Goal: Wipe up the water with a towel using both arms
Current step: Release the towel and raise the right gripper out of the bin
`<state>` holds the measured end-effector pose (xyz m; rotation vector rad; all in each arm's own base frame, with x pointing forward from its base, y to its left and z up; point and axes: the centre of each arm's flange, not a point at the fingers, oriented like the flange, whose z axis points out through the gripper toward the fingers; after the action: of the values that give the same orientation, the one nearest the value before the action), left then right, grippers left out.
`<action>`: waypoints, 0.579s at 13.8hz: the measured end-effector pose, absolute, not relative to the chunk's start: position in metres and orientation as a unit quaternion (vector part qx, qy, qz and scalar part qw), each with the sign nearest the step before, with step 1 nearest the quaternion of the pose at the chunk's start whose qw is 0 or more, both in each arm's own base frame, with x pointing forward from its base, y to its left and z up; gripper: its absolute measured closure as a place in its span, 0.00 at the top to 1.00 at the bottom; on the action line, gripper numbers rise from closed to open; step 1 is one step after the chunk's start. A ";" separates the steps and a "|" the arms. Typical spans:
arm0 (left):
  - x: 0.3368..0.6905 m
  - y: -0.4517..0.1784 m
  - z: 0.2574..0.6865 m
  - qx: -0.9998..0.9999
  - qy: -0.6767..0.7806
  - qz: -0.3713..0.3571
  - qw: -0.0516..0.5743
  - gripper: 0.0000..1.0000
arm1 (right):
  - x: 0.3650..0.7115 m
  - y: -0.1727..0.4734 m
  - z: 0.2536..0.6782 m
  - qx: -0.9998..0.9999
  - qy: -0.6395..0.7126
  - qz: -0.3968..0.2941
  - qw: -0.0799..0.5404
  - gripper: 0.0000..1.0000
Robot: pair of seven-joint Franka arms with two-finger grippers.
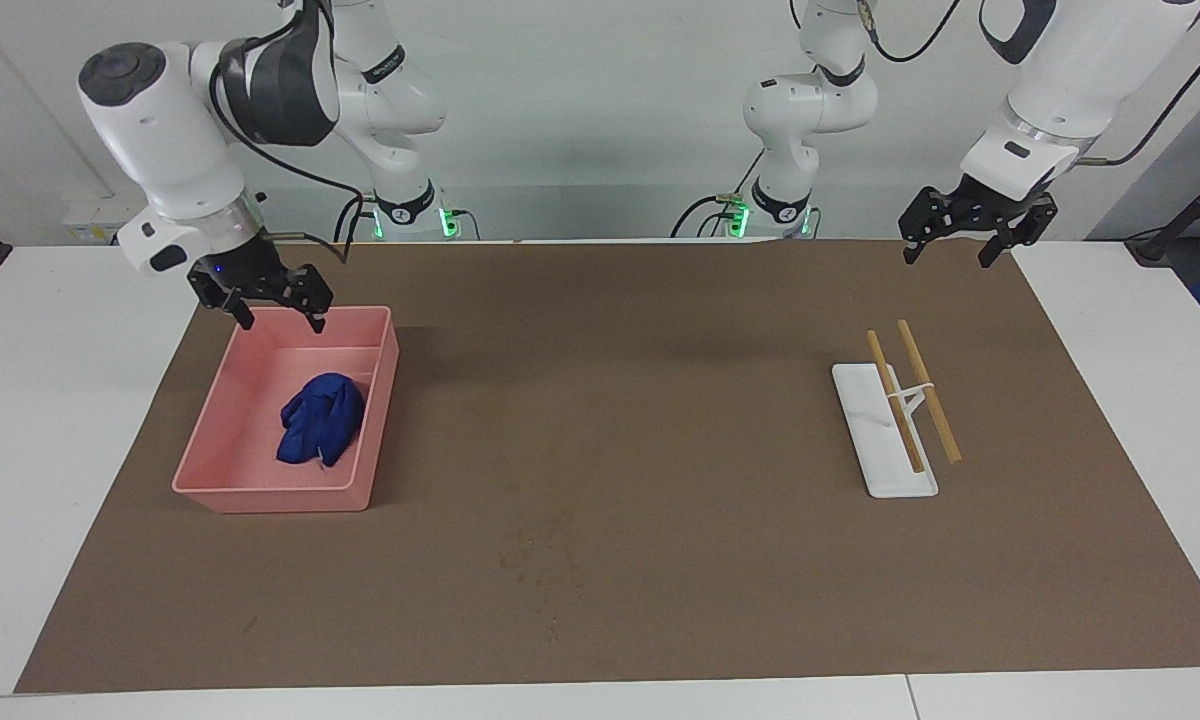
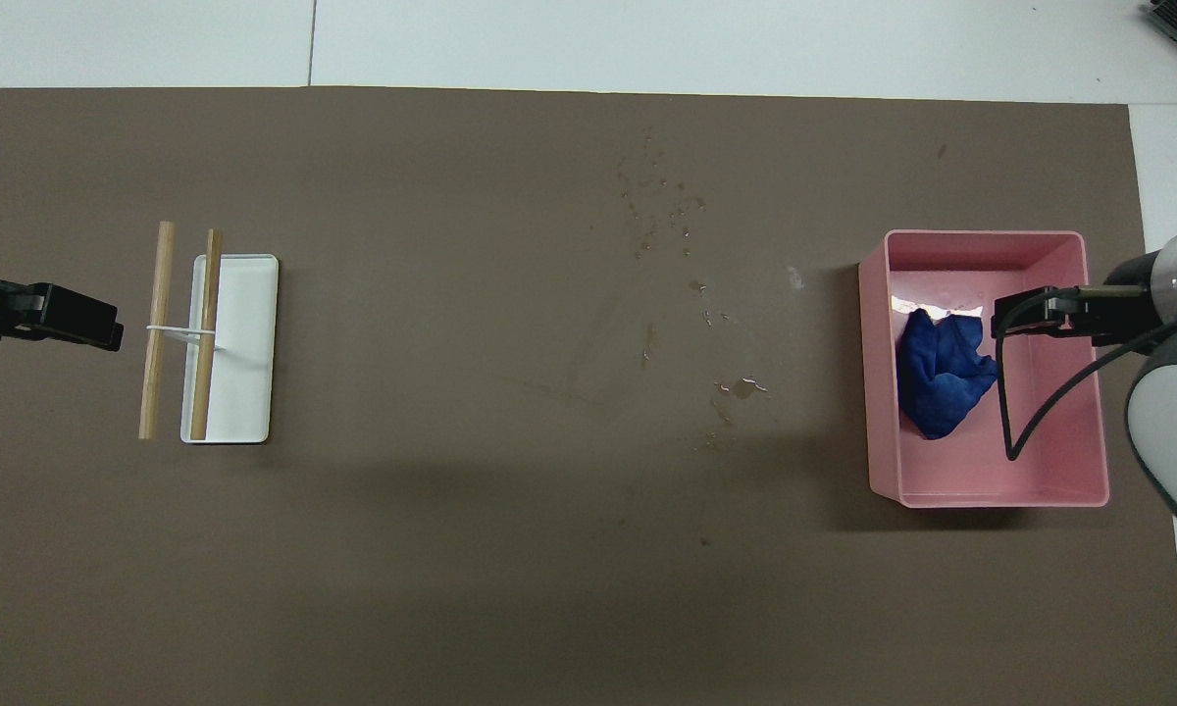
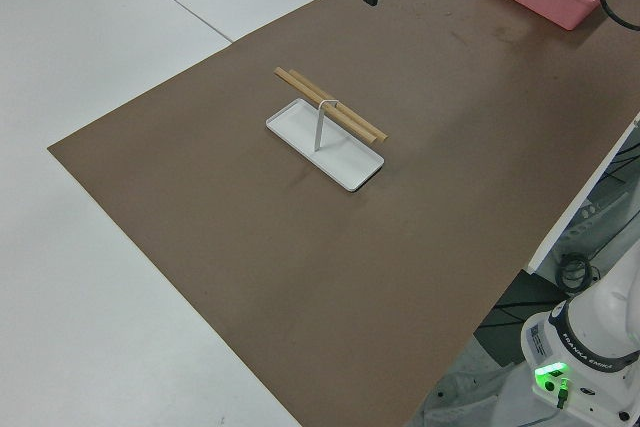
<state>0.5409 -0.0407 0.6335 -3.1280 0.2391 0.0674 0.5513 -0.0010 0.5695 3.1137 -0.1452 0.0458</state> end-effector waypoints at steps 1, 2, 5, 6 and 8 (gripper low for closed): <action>0.541 -0.041 0.633 -0.997 0.076 0.021 0.002 1.00 | 0.550 0.009 0.589 0.999 -0.047 0.014 0.016 1.00; 0.541 -0.041 0.633 -0.997 0.076 0.021 0.002 1.00 | 0.548 0.016 0.608 0.999 -0.049 0.012 0.017 1.00; 0.541 -0.041 0.633 -0.997 0.076 0.021 0.002 1.00 | 0.544 0.033 0.652 0.998 -0.067 0.002 0.018 1.00; 0.541 -0.041 0.633 -0.997 0.076 0.021 0.002 1.00 | 0.544 0.034 0.658 0.997 -0.071 -0.003 0.018 1.00; 0.541 -0.041 0.633 -0.997 0.076 0.021 0.002 1.00 | 0.544 0.034 0.661 0.997 -0.075 -0.009 0.015 1.00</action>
<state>0.5409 -0.0407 0.6335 -3.1280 0.2391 0.0674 0.5443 0.0335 0.6613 3.1035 -0.2348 -0.0277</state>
